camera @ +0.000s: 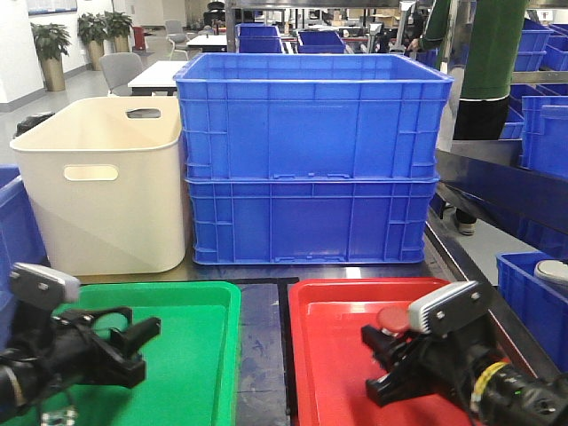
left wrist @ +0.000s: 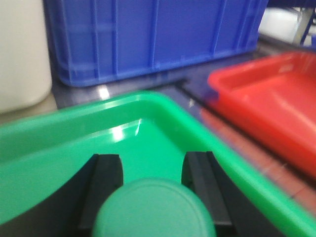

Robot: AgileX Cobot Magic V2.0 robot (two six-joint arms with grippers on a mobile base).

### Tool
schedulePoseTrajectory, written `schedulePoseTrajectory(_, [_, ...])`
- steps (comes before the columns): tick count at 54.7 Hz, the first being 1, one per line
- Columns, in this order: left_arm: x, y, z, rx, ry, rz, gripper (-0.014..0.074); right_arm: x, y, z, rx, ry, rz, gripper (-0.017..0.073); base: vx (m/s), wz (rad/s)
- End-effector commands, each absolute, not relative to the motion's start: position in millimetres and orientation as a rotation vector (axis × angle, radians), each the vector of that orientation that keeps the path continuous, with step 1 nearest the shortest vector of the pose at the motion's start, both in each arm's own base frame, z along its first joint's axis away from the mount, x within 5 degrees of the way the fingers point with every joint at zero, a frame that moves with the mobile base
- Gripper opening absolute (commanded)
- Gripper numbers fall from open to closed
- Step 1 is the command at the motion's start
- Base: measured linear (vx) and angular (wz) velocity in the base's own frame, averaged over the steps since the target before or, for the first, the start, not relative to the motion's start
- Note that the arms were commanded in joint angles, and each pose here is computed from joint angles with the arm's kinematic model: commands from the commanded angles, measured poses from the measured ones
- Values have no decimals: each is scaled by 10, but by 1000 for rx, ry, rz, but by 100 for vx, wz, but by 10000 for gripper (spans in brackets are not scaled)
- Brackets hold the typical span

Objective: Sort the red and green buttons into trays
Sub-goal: 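Lower the green button over the green tray and red over red tray, then open both grippers to release the buttons into the trays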

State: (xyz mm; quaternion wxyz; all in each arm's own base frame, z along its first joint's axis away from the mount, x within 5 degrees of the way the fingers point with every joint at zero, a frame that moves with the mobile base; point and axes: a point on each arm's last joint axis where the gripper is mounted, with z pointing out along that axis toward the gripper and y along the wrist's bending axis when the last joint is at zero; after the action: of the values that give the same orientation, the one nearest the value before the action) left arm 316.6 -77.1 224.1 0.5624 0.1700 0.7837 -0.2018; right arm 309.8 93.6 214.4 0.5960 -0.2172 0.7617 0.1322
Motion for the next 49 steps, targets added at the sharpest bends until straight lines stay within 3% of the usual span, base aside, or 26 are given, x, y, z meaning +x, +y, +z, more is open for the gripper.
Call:
schedulePoseTrajectory(1, [3288, -835, 2359, 398, 1746, -534, 38, 3166, 978, 2300, -498, 1649, 341, 22, 0, 0])
schedulePoseTrajectory(10, [3328, -853, 2306, 401, 1744, -554, 166, 3175, 984, 2271, -503, 1653, 344, 145, 0, 0])
schedulePoseTrajectory(22, [3322, -869, 2333, 409, 1714, -576, 440, 3173, 998, 2315, -495, 1605, 367, 442, 0, 0])
schedulePoseTrajectory(30, [3311, -874, 2367, 412, 1696, -583, 554, 3190, 973, 2336, -430, 1600, 375, 592, 0, 0])
schedulePoseTrajectory(39, [3294, -871, 2420, 412, 1681, -581, 570, 3178, 929, 2442, -352, 1577, 376, 615, 0, 0])
schedulePoseTrajectory(49, [3141, -833, 2788, 423, 1585, -542, 563, 3035, 890, 2780, -341, 1484, 366, 576, 0, 0])
